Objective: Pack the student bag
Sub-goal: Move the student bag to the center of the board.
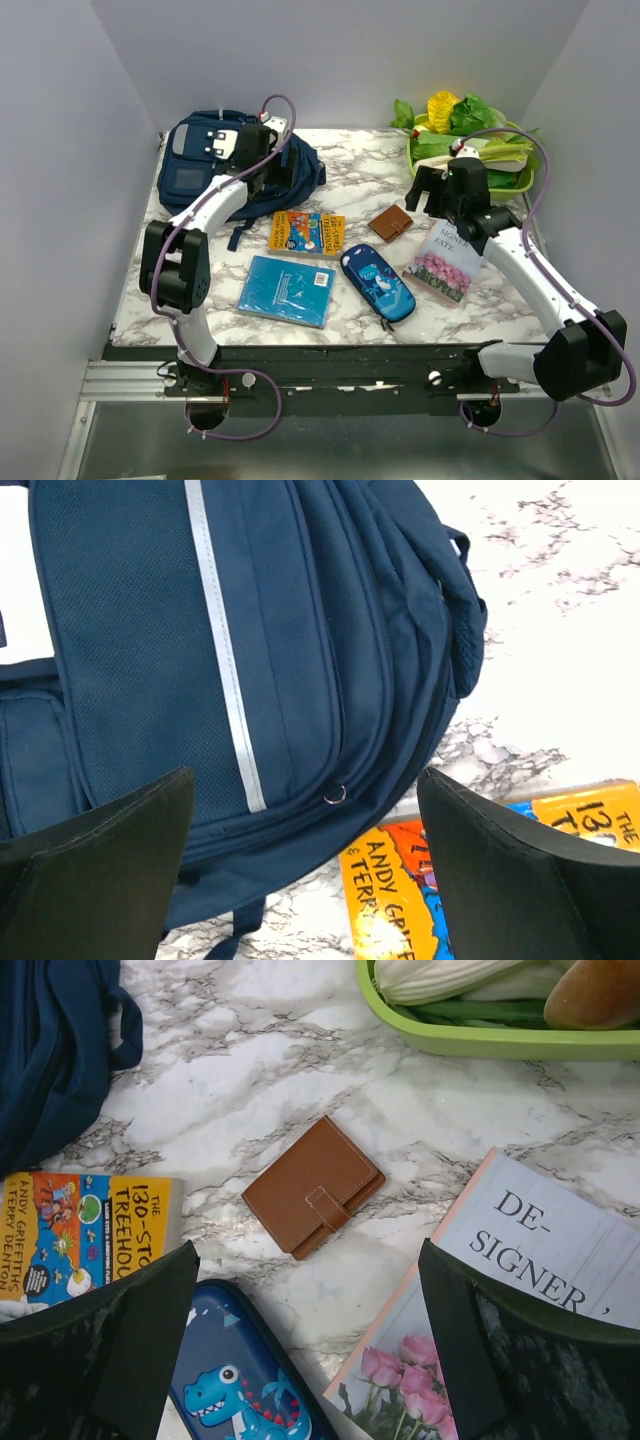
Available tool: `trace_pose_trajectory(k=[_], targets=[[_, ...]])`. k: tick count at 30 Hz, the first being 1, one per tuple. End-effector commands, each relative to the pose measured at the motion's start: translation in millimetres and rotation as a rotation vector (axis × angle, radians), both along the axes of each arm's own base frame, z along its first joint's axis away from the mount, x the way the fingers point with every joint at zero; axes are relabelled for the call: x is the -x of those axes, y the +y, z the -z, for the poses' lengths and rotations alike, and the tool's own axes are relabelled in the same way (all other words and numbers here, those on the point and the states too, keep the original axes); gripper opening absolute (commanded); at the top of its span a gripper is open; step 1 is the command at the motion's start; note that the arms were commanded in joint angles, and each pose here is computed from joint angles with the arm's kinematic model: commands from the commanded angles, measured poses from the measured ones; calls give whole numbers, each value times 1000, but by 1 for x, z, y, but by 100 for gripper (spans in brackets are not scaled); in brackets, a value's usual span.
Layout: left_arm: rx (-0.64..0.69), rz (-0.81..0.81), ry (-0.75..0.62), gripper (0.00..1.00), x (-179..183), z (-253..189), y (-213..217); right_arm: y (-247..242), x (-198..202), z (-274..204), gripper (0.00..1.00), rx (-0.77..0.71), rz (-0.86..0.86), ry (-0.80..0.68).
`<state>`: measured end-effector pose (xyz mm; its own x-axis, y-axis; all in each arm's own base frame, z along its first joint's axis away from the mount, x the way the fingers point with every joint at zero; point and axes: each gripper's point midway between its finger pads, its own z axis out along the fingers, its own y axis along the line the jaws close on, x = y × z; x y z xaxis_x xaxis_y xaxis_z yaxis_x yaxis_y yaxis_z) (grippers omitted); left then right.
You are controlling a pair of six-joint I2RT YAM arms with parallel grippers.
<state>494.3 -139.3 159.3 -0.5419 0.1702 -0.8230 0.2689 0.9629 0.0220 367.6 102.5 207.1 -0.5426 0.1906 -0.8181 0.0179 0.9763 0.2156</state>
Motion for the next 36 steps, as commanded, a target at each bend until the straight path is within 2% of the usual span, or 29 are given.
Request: trace_pose_trajectory(k=[1, 15, 21, 27, 30, 31, 32, 36], targets=[[-33, -68, -8, 99, -17, 7, 7, -2, 5, -10, 100, 11, -7, -16], [-259, -159, -75, 99, -60, 43, -9, 2, 26, -16, 100, -40, -60, -81], [-311, -253, -108, 92, -67, 46, 7, 4, 33, -15, 100, -57, -78, -92], [-321, -266, -100, 78, -71, 49, 9, 5, 37, -18, 100, -67, -85, -102], [-339, -264, -65, 64, -74, 54, 7, 4, 38, -20, 100, -70, -83, -108], [-349, -261, -48, 56, -75, 57, 7, 3, 38, -21, 100, -69, -79, -113], [-379, -258, 5, 53, -70, 73, 10, 3, 39, -23, 100, -70, -78, -118], [-393, -273, 20, 41, -75, 72, 10, 3, 41, -28, 100, -78, -77, -132]])
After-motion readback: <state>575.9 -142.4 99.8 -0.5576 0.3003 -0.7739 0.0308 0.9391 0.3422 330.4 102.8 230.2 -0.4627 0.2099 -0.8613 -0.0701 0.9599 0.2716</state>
